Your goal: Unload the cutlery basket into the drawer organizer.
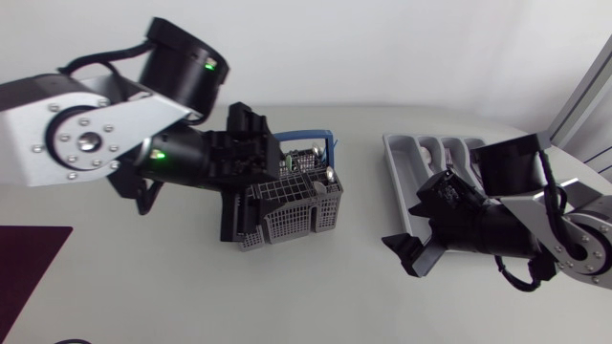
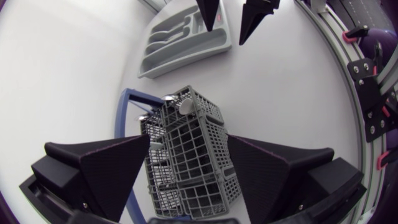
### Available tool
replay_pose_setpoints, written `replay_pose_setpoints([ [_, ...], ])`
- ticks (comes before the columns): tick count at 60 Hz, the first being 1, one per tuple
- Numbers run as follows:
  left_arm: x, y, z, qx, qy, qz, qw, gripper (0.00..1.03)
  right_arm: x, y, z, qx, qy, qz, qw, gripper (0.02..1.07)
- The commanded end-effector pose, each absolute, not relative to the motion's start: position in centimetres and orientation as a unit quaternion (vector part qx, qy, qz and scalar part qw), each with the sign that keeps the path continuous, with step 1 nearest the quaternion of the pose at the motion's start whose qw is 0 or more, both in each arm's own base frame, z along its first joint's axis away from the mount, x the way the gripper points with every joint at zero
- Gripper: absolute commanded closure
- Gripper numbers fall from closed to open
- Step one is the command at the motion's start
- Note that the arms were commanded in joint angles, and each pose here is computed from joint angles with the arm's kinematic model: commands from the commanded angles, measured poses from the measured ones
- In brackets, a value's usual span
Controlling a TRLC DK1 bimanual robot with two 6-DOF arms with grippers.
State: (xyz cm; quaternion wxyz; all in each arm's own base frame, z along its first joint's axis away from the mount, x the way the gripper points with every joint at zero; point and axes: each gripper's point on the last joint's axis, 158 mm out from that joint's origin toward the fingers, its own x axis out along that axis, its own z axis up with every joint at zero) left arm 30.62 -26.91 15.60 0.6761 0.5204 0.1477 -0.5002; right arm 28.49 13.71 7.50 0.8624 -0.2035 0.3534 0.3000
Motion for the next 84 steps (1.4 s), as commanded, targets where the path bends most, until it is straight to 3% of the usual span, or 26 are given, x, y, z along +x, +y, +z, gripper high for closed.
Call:
replay_pose_setpoints([
  [1,31.4,-29.0,14.8,0.557,0.136,-0.512,0.640,0.07,28.0,13.7,6.8,-0.213,0.354,0.307,0.857,0.07],
  [5,31.9,-29.9,14.3,0.566,0.134,-0.516,0.629,0.11,28.0,13.7,6.7,-0.215,0.353,0.307,0.857,0.07],
  [23,33.8,-32.0,12.4,0.618,0.136,-0.529,0.565,0.44,28.6,13.8,6.2,-0.224,0.351,0.309,0.855,0.07],
  [40,34.4,-31.9,10.4,0.644,0.140,-0.534,0.529,0.48,29.1,13.9,5.9,-0.225,0.351,0.309,0.854,0.07],
  [73,36.2,-33.1,9.4,0.660,0.132,-0.533,0.513,0.54,29.0,13.9,5.7,-0.226,0.353,0.311,0.853,0.07],
  [81,36.4,-33.2,9.1,0.666,0.131,-0.533,0.506,0.63,28.9,13.9,5.5,-0.226,0.356,0.311,0.852,0.07],
  [84,36.4,-33.3,8.9,0.667,0.130,-0.534,0.503,0.71,28.8,13.8,5.3,-0.227,0.357,0.312,0.851,0.07],
])
